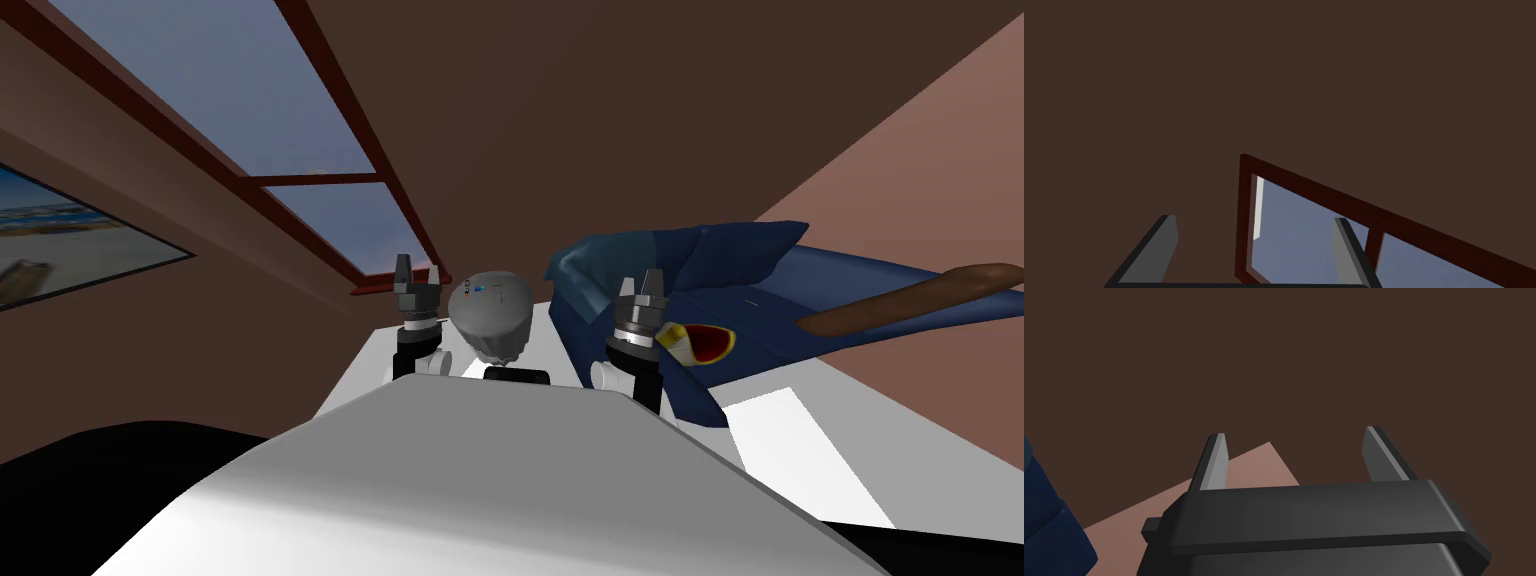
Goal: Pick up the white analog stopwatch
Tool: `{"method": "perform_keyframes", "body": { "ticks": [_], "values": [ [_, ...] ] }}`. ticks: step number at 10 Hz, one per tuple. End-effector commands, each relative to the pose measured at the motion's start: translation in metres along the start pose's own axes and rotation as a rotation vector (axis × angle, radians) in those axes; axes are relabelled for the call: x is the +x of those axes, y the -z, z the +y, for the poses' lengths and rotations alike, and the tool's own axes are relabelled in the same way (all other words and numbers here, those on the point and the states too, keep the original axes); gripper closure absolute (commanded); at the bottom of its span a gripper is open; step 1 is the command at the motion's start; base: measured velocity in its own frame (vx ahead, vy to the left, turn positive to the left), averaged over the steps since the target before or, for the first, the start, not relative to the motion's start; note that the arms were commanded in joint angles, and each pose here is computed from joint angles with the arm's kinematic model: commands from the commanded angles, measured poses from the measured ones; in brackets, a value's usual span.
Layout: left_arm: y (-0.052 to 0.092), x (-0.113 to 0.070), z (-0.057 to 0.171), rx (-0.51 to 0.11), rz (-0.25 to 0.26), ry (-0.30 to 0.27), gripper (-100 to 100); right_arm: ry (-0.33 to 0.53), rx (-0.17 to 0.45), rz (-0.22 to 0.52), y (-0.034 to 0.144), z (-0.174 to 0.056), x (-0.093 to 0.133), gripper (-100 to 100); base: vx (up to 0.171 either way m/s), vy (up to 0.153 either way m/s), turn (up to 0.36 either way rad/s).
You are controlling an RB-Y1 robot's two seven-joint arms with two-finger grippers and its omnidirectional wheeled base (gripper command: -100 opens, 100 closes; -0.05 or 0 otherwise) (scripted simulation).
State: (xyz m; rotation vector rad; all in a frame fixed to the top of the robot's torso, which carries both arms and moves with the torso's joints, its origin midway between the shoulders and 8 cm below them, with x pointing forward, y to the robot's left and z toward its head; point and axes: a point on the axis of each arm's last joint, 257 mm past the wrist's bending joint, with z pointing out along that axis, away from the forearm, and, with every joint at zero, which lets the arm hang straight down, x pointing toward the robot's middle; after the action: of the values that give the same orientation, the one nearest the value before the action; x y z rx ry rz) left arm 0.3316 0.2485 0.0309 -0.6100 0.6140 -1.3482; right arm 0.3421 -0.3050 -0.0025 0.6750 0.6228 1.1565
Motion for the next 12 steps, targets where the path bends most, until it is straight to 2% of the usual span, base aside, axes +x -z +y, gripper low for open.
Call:
{"method": "perform_keyframes", "body": {
  "ticks": [1,4,8,10,11,12],
  "values": [
    [0.001,0.005,0.006,-0.014,0.029,-0.007,-100,0.000,0.000,0.000,0.000,0.000,0.000,0,-0.002,-0.003,-0.028],
    [0.005,0.016,0.028,-0.068,0.098,-0.026,-100,0.000,0.000,0.000,0.000,0.000,0.000,0,-0.007,-0.009,-0.045],
    [0.015,0.029,0.075,-0.183,0.179,-0.060,-100,0.000,0.000,0.000,0.000,0.000,0.000,0,-0.014,-0.019,-0.076],
    [0.023,0.034,0.104,-0.254,0.214,-0.081,-100,0.000,0.000,0.000,0.000,0.000,0.000,0,-0.018,-0.026,-0.115],
    [0.023,0.034,0.104,-0.254,0.214,-0.081,-100,0.000,0.000,0.000,0.000,0.000,0.000,0,-0.012,-0.017,-0.037],
    [0.027,0.037,0.120,-0.293,0.230,-0.093,-100,0.000,0.000,0.000,0.000,0.000,0.000,0,-0.011,-0.016,-0.056]
  ]
}}
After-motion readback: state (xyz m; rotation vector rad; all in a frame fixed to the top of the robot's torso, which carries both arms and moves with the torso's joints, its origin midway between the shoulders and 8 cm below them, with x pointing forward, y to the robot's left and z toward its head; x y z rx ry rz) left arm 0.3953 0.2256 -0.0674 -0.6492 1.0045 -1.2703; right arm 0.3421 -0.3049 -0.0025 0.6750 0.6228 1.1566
